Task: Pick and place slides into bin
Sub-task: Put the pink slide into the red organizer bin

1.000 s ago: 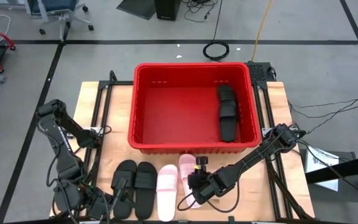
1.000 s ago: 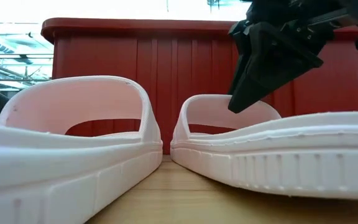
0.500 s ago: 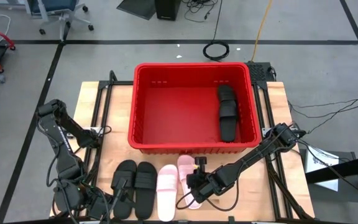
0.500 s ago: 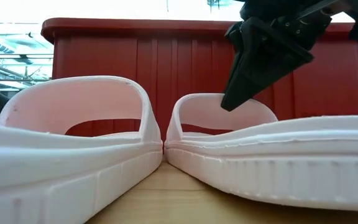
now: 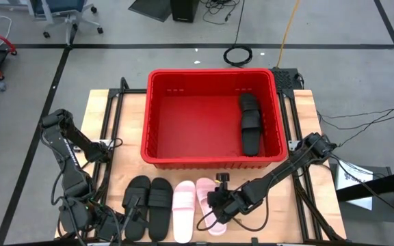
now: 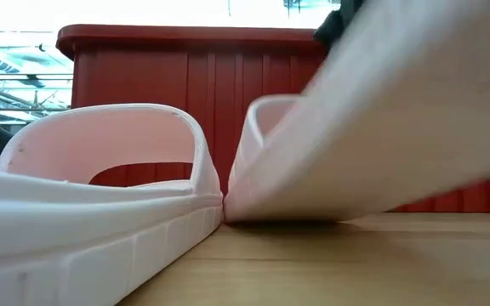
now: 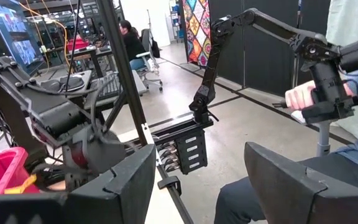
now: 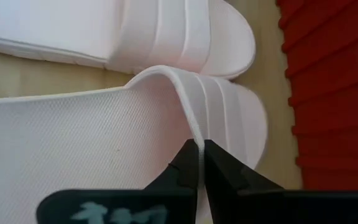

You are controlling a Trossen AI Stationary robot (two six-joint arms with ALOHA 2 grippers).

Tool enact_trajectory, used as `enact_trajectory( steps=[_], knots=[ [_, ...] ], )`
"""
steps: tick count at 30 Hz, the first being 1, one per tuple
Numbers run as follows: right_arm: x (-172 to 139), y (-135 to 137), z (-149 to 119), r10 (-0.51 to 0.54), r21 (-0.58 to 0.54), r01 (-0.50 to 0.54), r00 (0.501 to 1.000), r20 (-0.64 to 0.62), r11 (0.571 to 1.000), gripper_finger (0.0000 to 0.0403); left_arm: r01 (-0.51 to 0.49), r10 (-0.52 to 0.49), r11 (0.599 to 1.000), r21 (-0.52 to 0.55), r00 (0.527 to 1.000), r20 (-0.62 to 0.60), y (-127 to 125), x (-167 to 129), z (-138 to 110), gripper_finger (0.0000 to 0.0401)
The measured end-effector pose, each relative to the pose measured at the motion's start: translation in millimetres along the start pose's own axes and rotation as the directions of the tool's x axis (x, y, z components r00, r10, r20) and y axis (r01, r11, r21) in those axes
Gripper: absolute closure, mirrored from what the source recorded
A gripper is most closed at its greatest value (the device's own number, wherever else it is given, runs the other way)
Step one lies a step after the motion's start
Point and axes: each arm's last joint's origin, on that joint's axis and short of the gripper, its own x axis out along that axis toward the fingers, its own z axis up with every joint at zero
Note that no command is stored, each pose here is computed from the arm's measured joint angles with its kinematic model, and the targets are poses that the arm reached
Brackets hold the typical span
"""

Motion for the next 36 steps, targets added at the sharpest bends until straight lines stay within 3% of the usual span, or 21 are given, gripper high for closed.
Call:
enact_trajectory(
  steps=[18,36],
  knots=[
    [-41.5,18.8,5.3,0.106,-0.011,-0.105,0.983,0.149,0.994,0.0402,0.000,0.000,1.000,-0.003,1.000,-0.001,0.0,0.0,-0.1,0.0153],
    [-64.1,40.3,23.5,0.279,-0.179,-0.226,0.882,0.379,0.957,0.0402,0.000,0.000,1.000,0.005,1.000,0.000,0.0,0.0,0.0,0.0153]
  ],
)
